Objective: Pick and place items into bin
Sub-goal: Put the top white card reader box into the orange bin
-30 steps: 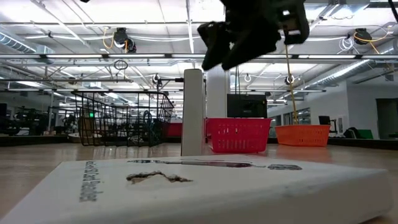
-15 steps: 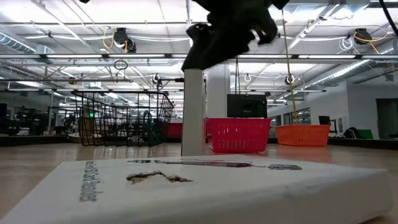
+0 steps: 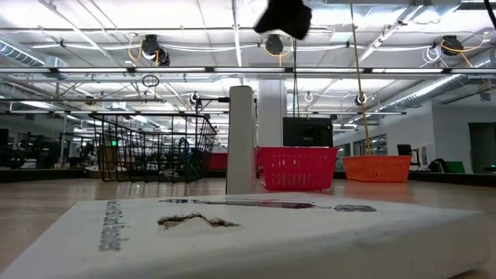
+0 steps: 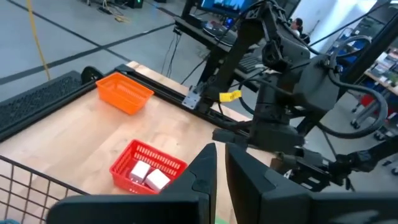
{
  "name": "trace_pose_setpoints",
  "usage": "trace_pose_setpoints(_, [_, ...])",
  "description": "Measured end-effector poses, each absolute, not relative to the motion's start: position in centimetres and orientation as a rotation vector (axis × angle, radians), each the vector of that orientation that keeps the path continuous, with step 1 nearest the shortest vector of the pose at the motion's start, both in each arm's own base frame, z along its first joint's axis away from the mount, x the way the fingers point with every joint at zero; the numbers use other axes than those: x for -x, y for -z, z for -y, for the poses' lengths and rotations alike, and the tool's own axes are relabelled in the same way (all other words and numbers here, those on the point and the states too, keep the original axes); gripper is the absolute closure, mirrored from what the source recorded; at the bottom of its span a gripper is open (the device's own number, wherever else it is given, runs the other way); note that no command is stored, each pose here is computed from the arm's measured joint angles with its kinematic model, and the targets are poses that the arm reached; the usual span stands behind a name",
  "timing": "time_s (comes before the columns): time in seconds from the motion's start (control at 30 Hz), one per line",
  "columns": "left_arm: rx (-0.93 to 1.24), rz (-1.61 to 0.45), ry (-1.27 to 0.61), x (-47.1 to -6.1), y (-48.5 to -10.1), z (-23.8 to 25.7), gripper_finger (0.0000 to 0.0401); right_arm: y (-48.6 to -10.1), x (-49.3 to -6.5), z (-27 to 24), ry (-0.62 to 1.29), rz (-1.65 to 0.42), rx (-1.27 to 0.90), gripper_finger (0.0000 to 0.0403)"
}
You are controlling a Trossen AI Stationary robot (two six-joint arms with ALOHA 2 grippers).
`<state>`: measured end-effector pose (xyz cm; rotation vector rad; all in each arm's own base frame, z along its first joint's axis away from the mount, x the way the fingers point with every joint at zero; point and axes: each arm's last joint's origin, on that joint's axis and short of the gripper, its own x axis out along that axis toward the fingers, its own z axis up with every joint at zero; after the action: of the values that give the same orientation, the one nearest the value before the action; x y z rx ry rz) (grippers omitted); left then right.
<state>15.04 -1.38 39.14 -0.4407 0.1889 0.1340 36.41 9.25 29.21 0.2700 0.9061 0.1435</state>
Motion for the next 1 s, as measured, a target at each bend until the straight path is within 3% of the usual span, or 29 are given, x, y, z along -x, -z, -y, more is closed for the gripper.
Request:
trace_pose_setpoints(0.47, [0.357, -0.195, -0.136, -15.0, -39.1, 1.4, 0.0364, -26.8, -37.7, -9.8, -0.127, -1.148, -0.895, 0.0114])
trace_pose_setpoints(0.7, [0.337, -0.195, -0.141, -15.0, -39.1, 1.3, 0.0364, -26.0, -38.5, -7.9, -0.018, -1.243, -1.237, 0.0125])
trace_pose_setpoints(1.0, [0.328, -0.2, -0.141, -15.0, -39.1, 1.3, 0.0364, -27.2, -40.4, -5.8, -0.025, -1.011, -1.319, 0.0161])
